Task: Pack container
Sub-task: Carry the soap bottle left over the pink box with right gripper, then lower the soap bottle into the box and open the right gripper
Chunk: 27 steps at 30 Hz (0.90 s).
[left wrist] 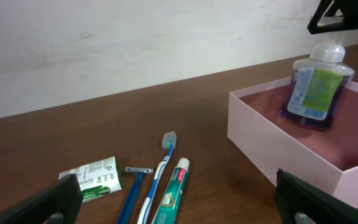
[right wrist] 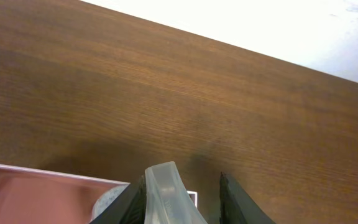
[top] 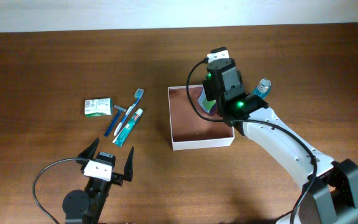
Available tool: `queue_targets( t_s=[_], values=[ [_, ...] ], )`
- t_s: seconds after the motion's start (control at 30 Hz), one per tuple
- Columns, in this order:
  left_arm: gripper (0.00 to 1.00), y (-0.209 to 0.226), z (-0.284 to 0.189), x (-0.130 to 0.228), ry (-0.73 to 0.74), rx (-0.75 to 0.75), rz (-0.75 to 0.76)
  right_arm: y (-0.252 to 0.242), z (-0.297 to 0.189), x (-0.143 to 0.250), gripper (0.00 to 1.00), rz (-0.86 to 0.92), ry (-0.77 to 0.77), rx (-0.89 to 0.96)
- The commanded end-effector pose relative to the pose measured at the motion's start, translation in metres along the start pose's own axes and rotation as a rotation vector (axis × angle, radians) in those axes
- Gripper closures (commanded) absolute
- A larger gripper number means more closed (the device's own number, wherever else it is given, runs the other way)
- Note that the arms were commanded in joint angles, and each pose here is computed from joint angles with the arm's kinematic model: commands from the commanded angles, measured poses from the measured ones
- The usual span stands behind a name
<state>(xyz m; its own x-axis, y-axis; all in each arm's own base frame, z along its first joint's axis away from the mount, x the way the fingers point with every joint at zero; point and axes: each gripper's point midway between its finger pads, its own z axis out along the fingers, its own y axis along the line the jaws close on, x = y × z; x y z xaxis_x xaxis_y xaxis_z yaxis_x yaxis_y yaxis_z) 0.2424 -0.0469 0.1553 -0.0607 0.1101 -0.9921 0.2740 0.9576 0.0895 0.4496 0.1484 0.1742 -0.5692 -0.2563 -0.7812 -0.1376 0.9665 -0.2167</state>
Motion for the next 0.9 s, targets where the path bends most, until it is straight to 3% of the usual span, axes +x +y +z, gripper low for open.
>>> queue_targets(
  t_s=[0.0,0.87],
  values=[
    [0.00,-0.002,0.000,0.000,-0.002,0.010,0.016,-0.010,-0.010,-0.025,0.67,0.007,-0.062,0.049],
    [0.00,-0.002,0.000,0.000,-0.002,0.010,0.016,-0.017,-0.008,-0.017,0.67,-0.028,-0.034,0.096]
  ],
)
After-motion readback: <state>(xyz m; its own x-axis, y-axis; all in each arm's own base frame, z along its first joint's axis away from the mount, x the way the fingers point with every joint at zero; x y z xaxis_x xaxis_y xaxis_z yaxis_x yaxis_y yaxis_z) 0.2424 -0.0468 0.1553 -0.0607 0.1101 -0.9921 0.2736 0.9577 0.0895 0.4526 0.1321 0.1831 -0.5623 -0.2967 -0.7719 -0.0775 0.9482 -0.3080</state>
